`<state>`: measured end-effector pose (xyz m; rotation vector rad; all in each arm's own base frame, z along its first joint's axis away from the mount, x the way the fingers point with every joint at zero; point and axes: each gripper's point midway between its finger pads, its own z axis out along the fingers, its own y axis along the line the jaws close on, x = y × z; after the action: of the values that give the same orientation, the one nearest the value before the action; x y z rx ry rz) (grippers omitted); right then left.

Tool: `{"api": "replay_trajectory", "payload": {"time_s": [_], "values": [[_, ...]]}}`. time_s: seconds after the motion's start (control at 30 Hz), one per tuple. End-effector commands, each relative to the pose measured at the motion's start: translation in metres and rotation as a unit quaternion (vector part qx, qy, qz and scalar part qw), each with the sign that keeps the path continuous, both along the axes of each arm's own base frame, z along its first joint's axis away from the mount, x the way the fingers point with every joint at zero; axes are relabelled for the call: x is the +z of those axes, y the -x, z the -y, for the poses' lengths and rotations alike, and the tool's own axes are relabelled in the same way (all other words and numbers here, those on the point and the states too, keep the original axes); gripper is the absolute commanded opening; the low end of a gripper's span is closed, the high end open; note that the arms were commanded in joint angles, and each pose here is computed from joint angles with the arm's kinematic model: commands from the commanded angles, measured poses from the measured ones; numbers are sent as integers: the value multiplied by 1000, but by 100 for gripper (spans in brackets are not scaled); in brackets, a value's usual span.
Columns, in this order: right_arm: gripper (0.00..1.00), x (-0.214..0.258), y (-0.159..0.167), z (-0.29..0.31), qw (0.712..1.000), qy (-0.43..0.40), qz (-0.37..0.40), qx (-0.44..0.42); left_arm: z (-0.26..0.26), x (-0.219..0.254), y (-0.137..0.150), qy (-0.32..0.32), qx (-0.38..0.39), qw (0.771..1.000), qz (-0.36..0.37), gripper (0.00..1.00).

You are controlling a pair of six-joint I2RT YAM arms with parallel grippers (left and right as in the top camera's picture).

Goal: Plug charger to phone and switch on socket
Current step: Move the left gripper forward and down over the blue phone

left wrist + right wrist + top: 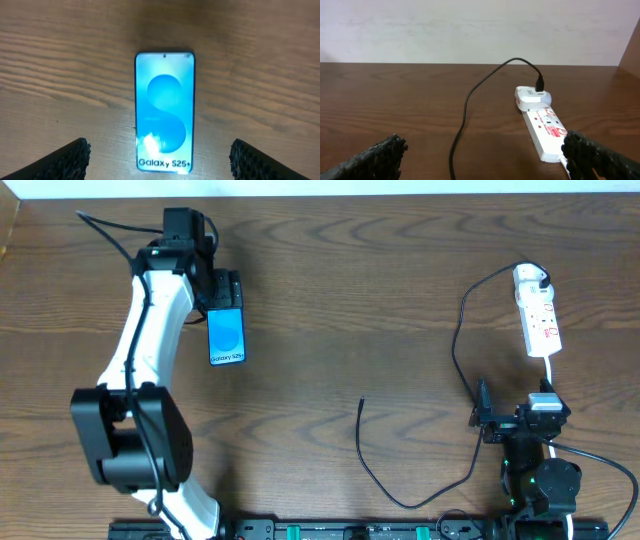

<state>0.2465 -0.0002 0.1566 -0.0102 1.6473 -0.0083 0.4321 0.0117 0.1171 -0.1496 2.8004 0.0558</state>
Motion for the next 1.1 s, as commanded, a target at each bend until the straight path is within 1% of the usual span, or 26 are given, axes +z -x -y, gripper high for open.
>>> {"api": "replay_trajectory", "payload": {"time_s": [0.0, 0.2, 0.43, 0.63, 1.03, 1.07], "values": [[99, 0, 0, -2, 1000, 6, 0, 6, -3, 1, -9, -6, -3, 1000, -11, 89], [99, 0, 0, -2, 1000, 6, 0, 6, -3, -15, -11, -5, -3, 998, -60, 89], [99, 0, 0, -2, 1000, 6, 0, 6, -3, -34, -2, -4, 1, 995, -99, 89], [99, 0, 0, -2, 1000, 6, 0, 6, -3, -37, 5, -4, 0, 993, -114, 89], [99, 0, 0, -2, 1000, 6, 0, 6, -3, -37, 4, -2, 0, 994, -112, 89], [99, 0, 0, -2, 1000, 6, 0, 6, -3, -37, 5, -2, 0, 994, -114, 85]]}}
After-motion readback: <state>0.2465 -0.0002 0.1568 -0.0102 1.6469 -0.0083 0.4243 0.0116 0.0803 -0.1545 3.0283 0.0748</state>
